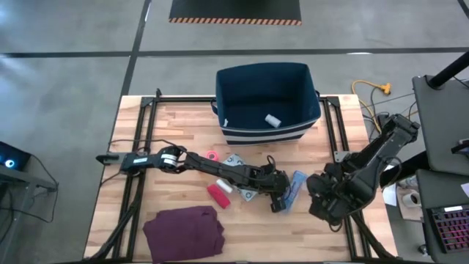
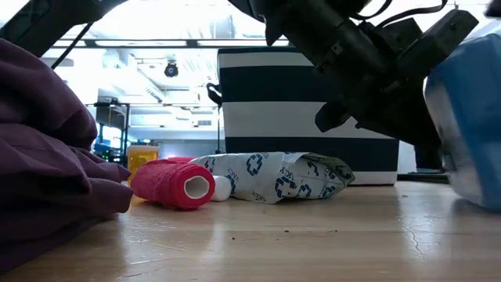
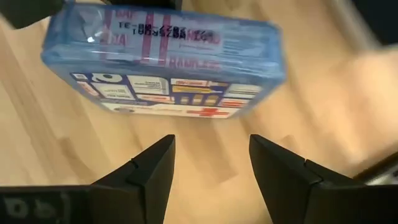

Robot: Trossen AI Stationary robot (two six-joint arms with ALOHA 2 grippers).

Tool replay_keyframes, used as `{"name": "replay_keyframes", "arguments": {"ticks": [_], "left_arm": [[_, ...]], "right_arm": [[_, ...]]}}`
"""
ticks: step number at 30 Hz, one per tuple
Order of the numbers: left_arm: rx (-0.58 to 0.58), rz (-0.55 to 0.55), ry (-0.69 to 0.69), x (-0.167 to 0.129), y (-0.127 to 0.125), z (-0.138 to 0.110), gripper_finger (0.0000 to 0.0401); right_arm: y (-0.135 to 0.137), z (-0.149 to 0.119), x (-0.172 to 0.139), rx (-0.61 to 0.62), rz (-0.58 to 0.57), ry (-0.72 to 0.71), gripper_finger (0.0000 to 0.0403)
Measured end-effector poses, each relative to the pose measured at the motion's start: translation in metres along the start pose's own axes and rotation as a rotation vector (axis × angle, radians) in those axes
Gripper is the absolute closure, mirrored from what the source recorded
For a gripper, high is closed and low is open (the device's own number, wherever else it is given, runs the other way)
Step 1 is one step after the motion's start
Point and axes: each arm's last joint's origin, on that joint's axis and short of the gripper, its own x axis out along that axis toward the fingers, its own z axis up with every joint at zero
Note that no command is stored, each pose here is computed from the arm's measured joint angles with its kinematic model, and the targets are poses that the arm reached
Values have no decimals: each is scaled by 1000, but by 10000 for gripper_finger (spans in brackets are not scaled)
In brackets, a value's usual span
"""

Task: Pick & place medical supplies in basket/bin
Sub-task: Put the blue first aid kit into the blue bin

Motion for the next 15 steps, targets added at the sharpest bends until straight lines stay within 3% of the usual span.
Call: {"name": "replay_keyframes", "arguments": {"ticks": [4,7,15], "left_arm": [[-2,-5,-12,0,0,1,401],[-5,-14,-35,0,-1,3,401],[-9,-22,-59,0,-2,5,401]], "right_arm": [[-2,8,-13,-215,-11,-28,204],[-3,13,-14,-284,-7,-25,204],[-7,12,-2,-34,-19,66,204]]}}
